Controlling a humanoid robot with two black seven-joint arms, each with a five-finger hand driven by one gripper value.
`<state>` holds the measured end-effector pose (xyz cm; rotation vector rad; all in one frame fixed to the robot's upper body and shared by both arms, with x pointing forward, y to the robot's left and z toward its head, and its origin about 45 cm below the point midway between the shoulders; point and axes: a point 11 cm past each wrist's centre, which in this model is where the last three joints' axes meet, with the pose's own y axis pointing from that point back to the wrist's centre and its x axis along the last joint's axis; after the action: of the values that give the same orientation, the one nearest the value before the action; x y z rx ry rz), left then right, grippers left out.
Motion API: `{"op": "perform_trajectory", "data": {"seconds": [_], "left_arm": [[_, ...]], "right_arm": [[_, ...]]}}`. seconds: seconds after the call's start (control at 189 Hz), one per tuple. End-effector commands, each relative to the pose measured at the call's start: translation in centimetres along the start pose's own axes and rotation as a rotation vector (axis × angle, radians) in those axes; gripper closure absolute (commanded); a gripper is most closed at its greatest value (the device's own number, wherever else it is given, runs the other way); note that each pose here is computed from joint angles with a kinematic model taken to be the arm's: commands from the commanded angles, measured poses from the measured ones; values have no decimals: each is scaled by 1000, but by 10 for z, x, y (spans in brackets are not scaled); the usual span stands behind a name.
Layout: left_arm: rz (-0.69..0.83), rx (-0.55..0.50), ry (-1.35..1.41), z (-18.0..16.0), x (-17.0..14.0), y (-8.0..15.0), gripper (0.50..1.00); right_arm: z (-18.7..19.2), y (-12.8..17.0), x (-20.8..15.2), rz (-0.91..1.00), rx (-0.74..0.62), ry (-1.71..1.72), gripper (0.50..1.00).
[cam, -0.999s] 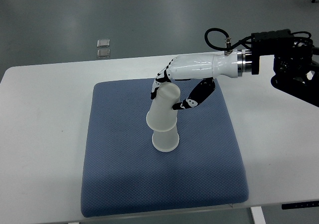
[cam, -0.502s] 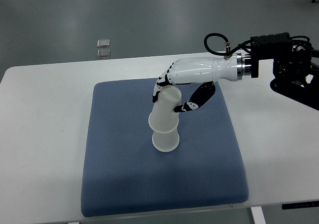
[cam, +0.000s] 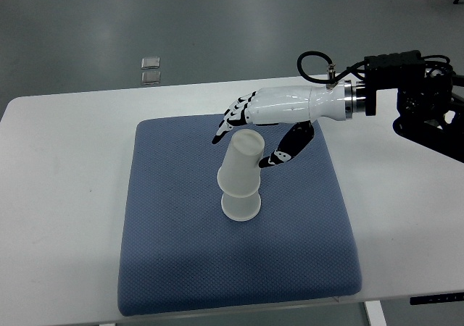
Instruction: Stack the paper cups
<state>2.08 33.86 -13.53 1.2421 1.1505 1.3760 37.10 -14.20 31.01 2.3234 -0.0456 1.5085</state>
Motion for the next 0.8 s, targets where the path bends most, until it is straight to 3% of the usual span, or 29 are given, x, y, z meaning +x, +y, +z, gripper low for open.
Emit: {"op": "perform_trajectory", "data": {"seconds": [0.0,0.359,0.793], "left_arm": [[0,2,0,-1,0,0,500],[0,0,0,0,0,0,500],[0,0,0,0,0,0,500]], "right_arm": [[1,1,-2,-1,-2,-6,587],[26,18,-5,69,-82,-105,587],[122,60,-21,704,-448,-655,587]]}}
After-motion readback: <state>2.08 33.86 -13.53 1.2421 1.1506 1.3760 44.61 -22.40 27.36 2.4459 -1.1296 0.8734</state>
